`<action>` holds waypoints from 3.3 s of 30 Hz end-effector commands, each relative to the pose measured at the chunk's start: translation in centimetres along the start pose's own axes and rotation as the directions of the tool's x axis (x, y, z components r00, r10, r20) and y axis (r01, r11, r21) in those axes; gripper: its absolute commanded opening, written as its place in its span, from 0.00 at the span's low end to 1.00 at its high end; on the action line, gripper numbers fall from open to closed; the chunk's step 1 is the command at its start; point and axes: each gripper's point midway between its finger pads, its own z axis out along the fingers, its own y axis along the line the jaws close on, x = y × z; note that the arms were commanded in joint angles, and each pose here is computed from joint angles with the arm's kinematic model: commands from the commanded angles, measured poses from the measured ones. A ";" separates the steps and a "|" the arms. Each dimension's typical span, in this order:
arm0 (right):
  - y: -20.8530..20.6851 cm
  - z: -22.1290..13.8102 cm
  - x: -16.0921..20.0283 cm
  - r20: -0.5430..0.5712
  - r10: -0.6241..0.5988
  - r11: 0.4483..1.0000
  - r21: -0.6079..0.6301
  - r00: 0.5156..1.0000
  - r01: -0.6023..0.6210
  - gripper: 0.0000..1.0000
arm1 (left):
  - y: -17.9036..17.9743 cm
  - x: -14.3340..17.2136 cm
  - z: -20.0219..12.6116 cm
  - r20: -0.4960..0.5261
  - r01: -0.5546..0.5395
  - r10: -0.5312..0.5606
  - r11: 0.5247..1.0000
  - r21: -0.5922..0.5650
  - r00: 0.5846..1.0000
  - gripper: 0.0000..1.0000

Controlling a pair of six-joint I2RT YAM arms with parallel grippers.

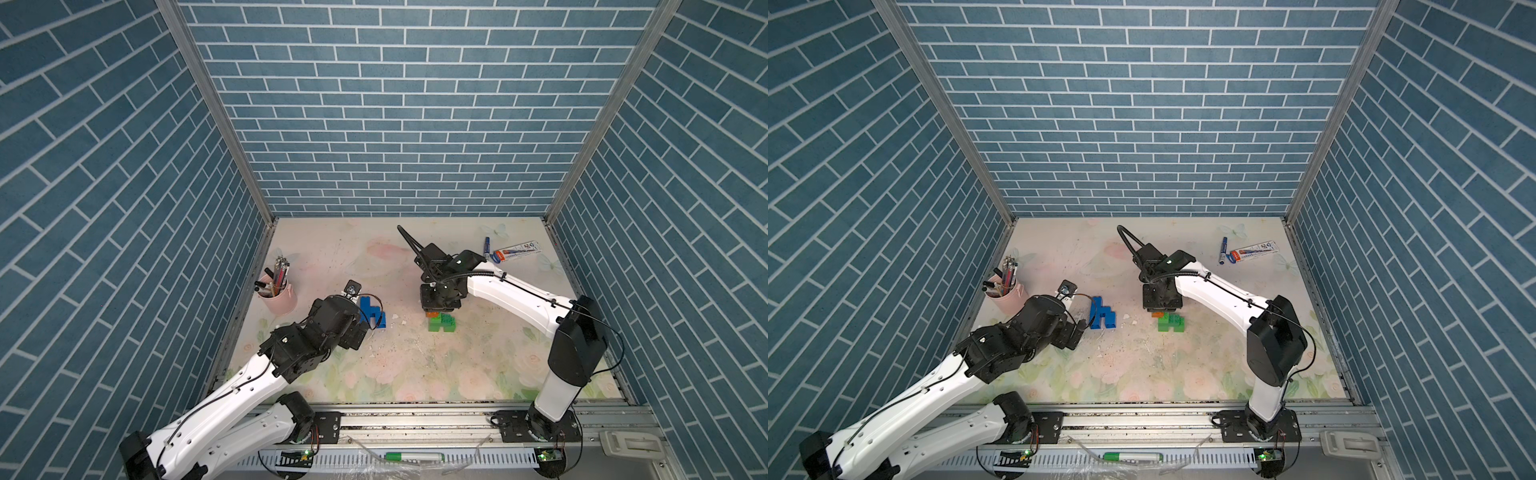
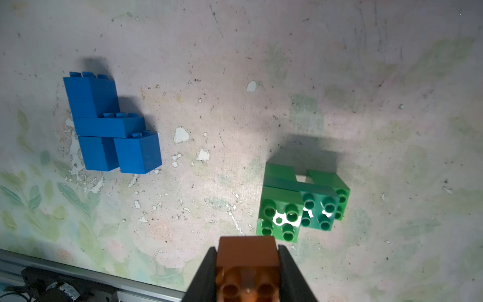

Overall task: Assemble the letter h with lego
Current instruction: Assemble the lego brick with the lego brick.

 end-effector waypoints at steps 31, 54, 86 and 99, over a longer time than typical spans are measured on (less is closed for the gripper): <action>-3.8 2.8 -0.1 -0.071 0.046 0.985 0.170 0.996 -0.034 0.00 | 0.2 -0.5 -0.7 0.024 0.018 -0.019 1.000 0.013 1.000 0.99; -3.6 4.0 0.4 0.012 0.134 0.975 0.175 0.991 -0.134 0.00 | 0.2 -0.3 -0.7 0.020 0.016 -0.016 1.000 0.016 1.000 0.99; -2.4 2.0 -0.6 0.124 0.077 0.987 0.133 0.989 -0.094 0.00 | 0.2 -0.4 -0.9 0.026 0.018 -0.019 1.000 0.017 0.999 0.99; -2.3 2.2 0.5 0.088 0.080 0.981 0.168 0.993 -0.093 0.00 | 0.2 -0.4 -0.9 0.027 0.018 -0.019 1.000 0.022 0.999 0.99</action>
